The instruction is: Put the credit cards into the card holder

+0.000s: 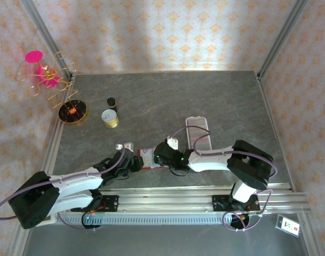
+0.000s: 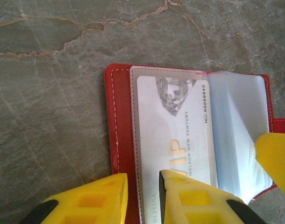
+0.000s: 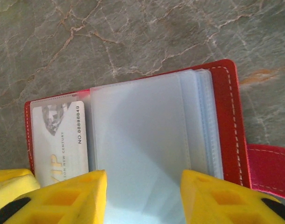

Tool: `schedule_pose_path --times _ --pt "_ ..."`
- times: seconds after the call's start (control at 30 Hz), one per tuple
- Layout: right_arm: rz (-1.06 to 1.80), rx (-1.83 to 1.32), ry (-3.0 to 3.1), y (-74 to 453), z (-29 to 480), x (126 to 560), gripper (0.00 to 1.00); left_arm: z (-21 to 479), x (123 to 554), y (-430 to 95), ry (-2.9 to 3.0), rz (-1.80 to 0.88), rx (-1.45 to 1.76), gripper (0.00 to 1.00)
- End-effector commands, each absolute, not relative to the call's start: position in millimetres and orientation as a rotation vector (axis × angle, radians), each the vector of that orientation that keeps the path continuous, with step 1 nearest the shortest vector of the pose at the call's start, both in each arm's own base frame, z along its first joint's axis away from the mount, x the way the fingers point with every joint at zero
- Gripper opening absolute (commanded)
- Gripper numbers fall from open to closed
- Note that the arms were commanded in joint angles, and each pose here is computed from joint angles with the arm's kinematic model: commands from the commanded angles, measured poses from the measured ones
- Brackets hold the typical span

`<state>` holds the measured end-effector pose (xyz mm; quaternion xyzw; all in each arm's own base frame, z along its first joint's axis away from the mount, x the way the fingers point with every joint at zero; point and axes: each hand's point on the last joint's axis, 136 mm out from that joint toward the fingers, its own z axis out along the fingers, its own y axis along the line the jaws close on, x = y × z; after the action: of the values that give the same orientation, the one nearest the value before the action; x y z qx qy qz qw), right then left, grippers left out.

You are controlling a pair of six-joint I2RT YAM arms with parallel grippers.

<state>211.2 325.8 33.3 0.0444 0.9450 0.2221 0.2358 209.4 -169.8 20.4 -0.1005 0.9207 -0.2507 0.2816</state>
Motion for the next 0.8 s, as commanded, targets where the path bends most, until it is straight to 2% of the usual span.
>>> schedule_pose_path --times 0.0,0.77 --pt "0.589 0.117 2.639 326 19 204 0.46 11 205 -168 2.491 -0.657 -0.262 0.26" --pt "0.930 0.185 2.552 369 54 208 0.44 7 200 -169 2.488 -0.702 -0.286 0.21"
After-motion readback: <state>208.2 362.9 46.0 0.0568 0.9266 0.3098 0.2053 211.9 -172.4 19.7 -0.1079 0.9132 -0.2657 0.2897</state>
